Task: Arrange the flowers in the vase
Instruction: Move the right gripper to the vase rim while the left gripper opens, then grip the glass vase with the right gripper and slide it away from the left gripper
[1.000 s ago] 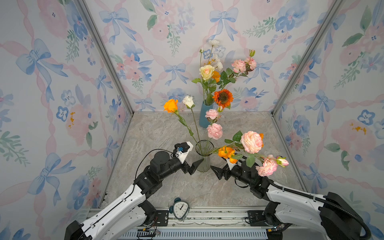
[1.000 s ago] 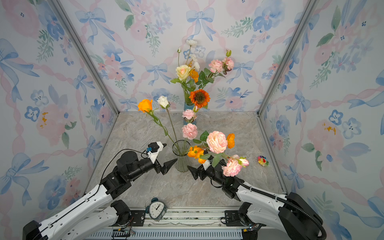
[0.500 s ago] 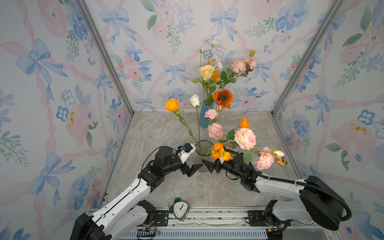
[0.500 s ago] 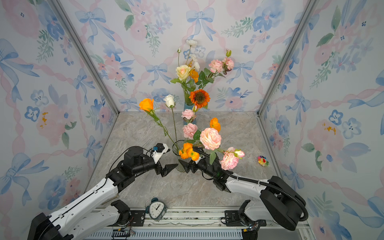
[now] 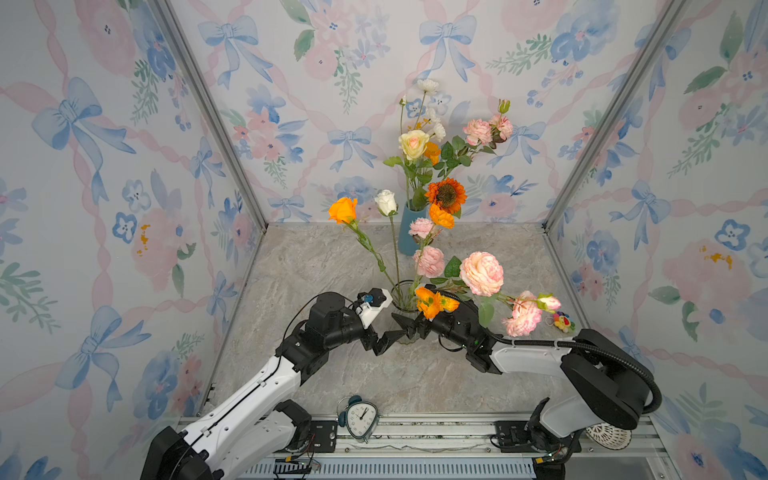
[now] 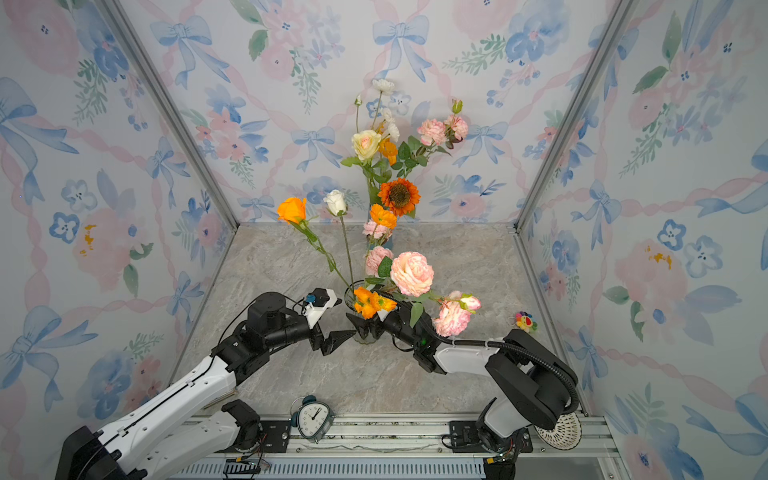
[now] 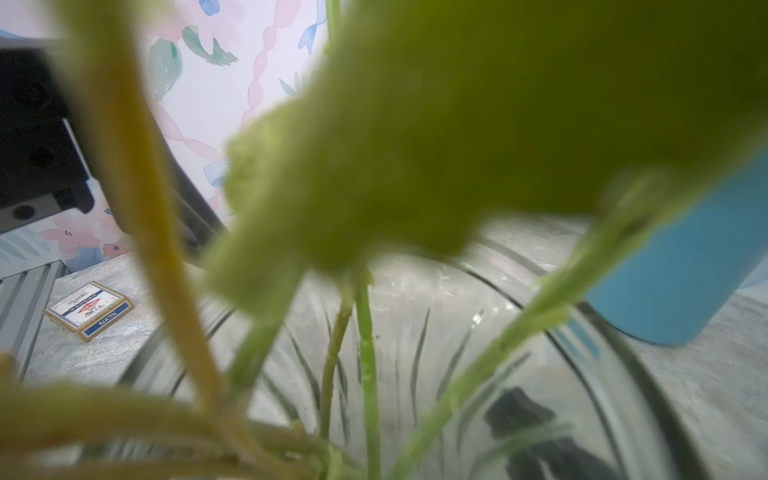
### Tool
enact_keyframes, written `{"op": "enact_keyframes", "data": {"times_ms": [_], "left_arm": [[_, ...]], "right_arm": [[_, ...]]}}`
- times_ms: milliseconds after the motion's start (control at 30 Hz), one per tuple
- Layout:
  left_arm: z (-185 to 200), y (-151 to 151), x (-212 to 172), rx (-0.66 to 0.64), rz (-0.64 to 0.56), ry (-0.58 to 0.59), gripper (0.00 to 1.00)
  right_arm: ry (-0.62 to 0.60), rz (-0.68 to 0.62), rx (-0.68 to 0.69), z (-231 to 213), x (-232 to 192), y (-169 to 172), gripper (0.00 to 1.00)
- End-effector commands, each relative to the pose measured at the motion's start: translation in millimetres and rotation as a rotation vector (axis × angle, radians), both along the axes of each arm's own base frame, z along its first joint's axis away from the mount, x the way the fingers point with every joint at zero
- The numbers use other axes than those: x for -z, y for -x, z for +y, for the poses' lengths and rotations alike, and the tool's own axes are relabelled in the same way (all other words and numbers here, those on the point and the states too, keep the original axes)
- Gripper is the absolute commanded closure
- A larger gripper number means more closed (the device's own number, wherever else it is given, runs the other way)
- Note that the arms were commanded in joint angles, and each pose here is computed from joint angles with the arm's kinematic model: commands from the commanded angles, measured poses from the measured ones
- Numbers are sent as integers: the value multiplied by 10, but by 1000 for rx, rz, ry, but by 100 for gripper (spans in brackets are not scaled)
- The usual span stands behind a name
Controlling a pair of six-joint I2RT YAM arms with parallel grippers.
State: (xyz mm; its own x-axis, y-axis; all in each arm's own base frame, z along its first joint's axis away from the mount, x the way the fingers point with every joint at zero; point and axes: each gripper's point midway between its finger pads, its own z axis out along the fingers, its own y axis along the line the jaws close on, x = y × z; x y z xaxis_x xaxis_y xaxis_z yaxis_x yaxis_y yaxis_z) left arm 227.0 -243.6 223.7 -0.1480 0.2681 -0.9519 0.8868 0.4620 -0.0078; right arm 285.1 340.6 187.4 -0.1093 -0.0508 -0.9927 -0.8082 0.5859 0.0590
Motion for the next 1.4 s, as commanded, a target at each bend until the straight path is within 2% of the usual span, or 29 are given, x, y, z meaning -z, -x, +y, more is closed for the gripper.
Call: {"op": "enact_keyframes", "data": {"times_ms": [0,133,267,633,833,1133,1367], "left_arm": [[-3,30,35,27,-2,-2,2],[-7,45,8,36,-7,11,2],[-7,42,7,36,-6,13,2],[-12,52,5,41,-3,19,2],[-31,68,-43,60,-4,42,2],[23,50,-156,38,-50,80,2],[10,-18,-185,60,-40,101,2]], "right_arm": [[-42,-43,-28,105,-257,-4,13],[-22,-40,-30,102,-280,-9,31],[-27,-47,-30,87,-333,-17,44],[-34,-102,-18,-21,-536,60,59],[-26,-158,-14,-119,-714,137,70],[-41,-256,22,-432,-1255,305,71],[-60,-228,154,-916,-1617,170,72]]}}
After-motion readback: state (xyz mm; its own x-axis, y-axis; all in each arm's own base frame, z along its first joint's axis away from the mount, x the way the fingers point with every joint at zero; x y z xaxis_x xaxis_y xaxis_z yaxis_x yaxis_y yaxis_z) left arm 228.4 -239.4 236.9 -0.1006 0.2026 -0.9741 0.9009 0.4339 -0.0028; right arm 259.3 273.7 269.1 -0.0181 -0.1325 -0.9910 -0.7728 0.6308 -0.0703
